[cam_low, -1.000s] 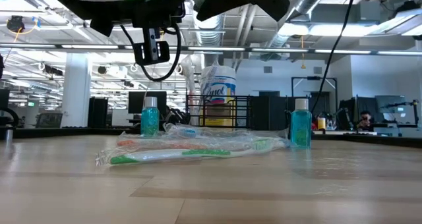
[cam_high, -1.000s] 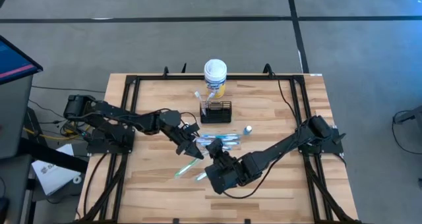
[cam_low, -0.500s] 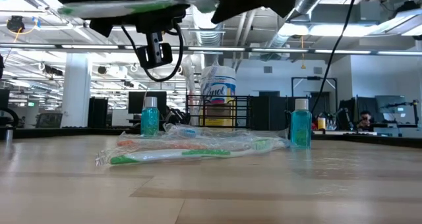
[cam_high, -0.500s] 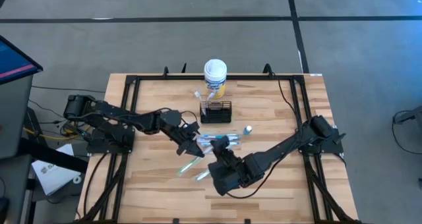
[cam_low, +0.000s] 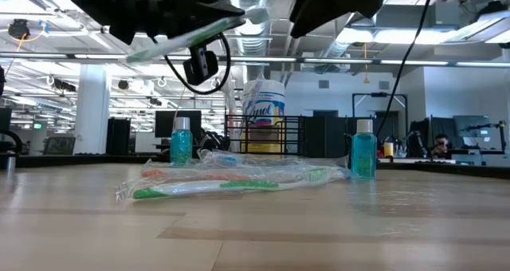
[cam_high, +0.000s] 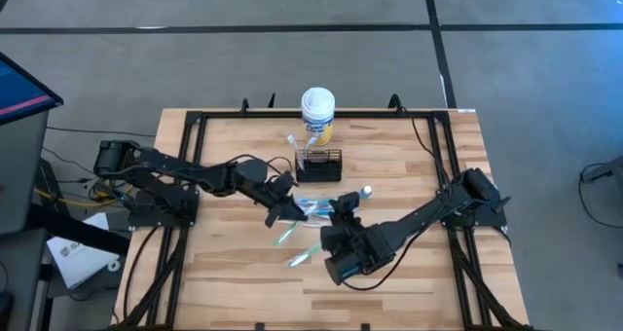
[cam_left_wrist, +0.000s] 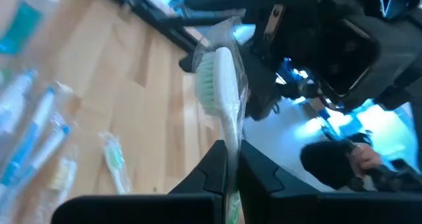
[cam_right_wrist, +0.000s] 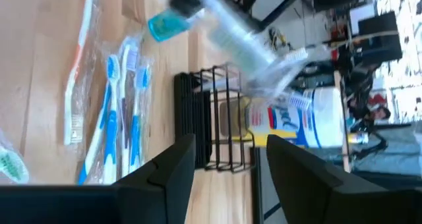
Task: Pick & Place toothbrushing station
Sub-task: Put the green toothbrush into the black wire organizer
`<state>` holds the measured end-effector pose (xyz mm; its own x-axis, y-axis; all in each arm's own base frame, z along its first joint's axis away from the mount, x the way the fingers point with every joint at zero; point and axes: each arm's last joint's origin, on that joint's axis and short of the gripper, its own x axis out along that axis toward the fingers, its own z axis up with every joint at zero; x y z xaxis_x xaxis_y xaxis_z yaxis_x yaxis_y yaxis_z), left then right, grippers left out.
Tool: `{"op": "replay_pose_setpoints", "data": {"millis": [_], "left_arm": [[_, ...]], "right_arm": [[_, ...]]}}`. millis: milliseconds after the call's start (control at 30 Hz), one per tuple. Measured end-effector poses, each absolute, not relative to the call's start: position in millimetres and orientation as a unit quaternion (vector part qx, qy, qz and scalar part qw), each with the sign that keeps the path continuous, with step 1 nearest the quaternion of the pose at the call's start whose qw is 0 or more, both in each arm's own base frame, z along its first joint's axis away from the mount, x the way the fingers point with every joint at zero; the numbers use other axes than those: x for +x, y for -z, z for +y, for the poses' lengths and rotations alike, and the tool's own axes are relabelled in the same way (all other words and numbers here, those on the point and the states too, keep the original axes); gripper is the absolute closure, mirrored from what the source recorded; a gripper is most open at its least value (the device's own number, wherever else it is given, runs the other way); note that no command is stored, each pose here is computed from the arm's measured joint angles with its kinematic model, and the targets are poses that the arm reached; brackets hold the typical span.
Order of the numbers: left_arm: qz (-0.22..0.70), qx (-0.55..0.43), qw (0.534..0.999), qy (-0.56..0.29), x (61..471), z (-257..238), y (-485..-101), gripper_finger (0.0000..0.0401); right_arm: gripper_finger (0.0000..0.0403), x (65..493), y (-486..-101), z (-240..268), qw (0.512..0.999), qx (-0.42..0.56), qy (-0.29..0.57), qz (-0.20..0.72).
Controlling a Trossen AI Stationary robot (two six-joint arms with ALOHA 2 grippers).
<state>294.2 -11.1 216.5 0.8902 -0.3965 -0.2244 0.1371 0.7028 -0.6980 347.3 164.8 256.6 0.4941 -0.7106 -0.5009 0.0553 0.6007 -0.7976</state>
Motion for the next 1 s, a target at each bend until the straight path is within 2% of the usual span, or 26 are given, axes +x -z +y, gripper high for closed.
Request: {"op": "replay_pose_setpoints", "data": {"millis": [200, 467, 767, 1000], "left_arm": [[0.123, -0.302, 0.937, 0.125, 284.9, -7.3, -237.8, 0.0394], [0.037, -0.198, 0.979, 0.014, 272.7, -2.8, -262.3, 0.0394], [-0.019, -0.11, 0.989, -0.1, 270.6, -8.4, -267.3, 0.0394], [-0.108, -0.096, 0.98, -0.138, 249.3, -4.4, -244.9, 0.0394]], "right_arm": [[0.0233, 339.8, -255.1, 161.1, 0.776, -0.347, 0.265, 0.455], [0.023, 337.6, -254.8, 160.1, 0.782, -0.323, 0.28, 0.453], [0.0236, 337.5, -254.9, 160.0, 0.788, -0.307, 0.29, 0.448], [0.0239, 337.4, -254.8, 160.4, 0.789, -0.306, 0.291, 0.447]]}}
